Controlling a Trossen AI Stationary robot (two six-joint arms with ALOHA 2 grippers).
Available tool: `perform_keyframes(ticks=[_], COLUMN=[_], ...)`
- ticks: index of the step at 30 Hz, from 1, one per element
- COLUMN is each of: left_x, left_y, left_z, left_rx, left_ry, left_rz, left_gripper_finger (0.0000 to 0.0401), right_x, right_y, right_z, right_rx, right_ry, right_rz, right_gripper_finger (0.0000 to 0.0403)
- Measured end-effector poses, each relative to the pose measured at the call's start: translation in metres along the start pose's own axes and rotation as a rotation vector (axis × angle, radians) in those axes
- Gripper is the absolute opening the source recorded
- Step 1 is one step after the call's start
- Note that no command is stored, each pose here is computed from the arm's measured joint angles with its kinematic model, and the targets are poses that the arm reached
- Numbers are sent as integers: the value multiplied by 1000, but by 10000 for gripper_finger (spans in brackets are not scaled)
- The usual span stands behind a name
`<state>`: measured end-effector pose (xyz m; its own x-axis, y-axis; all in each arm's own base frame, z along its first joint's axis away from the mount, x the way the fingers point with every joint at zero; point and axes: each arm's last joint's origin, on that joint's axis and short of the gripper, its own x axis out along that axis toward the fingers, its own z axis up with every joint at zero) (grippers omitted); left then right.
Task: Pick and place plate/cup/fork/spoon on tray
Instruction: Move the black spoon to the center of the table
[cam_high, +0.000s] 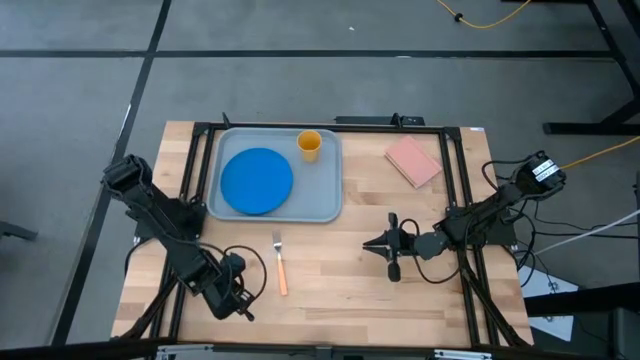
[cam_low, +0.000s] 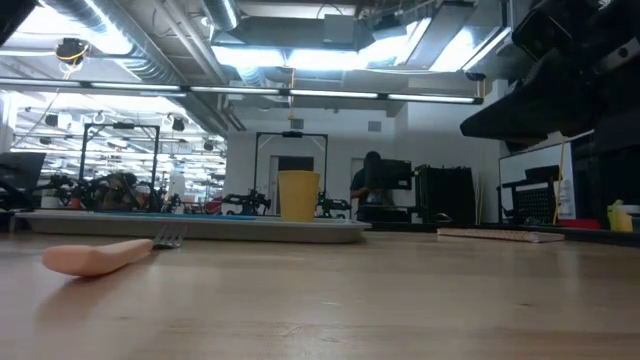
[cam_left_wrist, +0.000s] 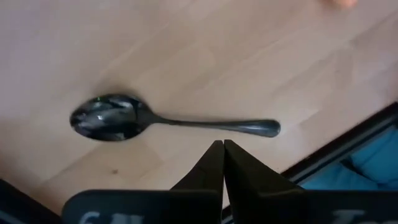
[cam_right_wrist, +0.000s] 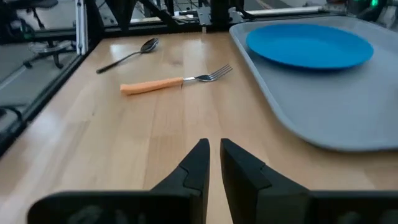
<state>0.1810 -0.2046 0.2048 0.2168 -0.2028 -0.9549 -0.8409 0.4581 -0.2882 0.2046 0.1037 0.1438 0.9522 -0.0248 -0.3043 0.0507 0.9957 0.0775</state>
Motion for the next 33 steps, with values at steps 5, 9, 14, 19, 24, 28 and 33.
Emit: perform_keyframes(ticks=[5, 9, 14, 19, 24, 28, 33], left_x=[13, 22, 33, 45, 49, 48, 48], left_y=[-4, -10, -14, -6, 4, 8, 8], left_z=[-7, -13, -15, -15, -11, -11, -9], left_rx=[-41, -80, -114, -124, -153, -161, -162], left_ry=[37, 94, 137, 138, 89, 105, 91], left_rz=[4, -12, -11, 113, 235, 290, 283], left_gripper_finger=[1, 4, 1, 1, 1, 1, 1], right_x=[0, 0, 0, 0, 0, 0, 0], right_y=[0, 0, 0, 0, 0, 0, 0], right_z=[0, 0, 0, 0, 0, 0, 0], right_rx=[-53, -72, -73, -73, -73, -71, -71], right_ry=[1, 1, 1, 1, 1, 2, 2], right_rz=[0, 0, 0, 0, 0, 0, 0], right_gripper_finger=[45, 45, 45, 45, 45, 45, 45])
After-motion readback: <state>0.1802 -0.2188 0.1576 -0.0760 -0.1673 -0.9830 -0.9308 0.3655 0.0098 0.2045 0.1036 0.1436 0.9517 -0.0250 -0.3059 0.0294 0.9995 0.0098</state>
